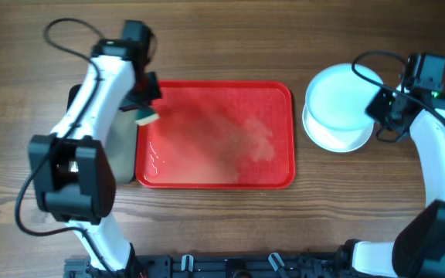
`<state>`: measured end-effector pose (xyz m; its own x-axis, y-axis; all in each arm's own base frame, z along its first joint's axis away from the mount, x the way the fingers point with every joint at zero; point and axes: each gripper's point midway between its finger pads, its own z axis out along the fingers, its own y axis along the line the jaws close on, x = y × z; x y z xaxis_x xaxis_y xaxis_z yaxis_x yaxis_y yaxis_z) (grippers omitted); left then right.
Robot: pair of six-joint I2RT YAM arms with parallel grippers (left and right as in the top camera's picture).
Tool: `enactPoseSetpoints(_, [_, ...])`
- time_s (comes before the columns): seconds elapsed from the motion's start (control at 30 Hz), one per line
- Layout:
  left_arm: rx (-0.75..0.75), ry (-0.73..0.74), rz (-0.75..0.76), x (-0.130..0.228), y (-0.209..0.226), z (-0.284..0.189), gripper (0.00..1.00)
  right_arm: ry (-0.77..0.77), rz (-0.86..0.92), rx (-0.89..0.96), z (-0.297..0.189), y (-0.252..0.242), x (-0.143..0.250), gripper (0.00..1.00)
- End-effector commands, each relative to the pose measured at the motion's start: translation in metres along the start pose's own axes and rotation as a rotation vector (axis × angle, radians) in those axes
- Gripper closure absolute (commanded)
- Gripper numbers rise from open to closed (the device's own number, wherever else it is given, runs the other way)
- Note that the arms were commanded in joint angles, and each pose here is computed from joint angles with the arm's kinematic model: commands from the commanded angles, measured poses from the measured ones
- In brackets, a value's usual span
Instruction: Clean dirty plates on tray and stack at the side
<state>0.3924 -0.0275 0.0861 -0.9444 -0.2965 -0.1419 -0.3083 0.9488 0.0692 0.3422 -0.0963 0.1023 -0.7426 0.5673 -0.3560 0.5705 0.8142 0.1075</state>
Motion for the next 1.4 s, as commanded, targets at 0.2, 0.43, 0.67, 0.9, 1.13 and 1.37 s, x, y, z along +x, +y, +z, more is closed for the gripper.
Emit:
enactPoseSetpoints(0.2, [-0.047,-0.013,-0.136,-0.014,0.065,-0.014,0.96,0.105,0.038,0.006,0.065,-0.01,0.041,0.46])
enactPoseSetpoints(0.43, [-0.203,-0.01,-0.136,-0.008,0.096,-0.013,0.96,0.084,-0.048,-0.262,-0.006,0.045,0.01,0.36])
enactPoseSetpoints(0.67, [-0.231,-0.052,-0.194,-0.012,0.117,0.021,0.96,0.001,-0.148,-0.328,-0.055,0.072,0.007,0.24])
enactPoseSetpoints(0.9, [-0.127,0.021,-0.201,0.017,0.102,0.061,0.49,0.016,-0.174,-0.314,-0.057,0.077,0.015,0.22])
enactPoseSetpoints(1.13, [-0.054,0.009,-0.212,0.002,0.09,0.034,0.0,-0.077,-0.192,-0.355,-0.103,0.083,0.005,0.21])
enactPoseSetpoints(1.37, [-0.007,-0.134,-0.232,-0.029,0.088,-0.015,0.0,-0.333,-0.315,-0.425,-0.227,0.077,-0.004,0.21])
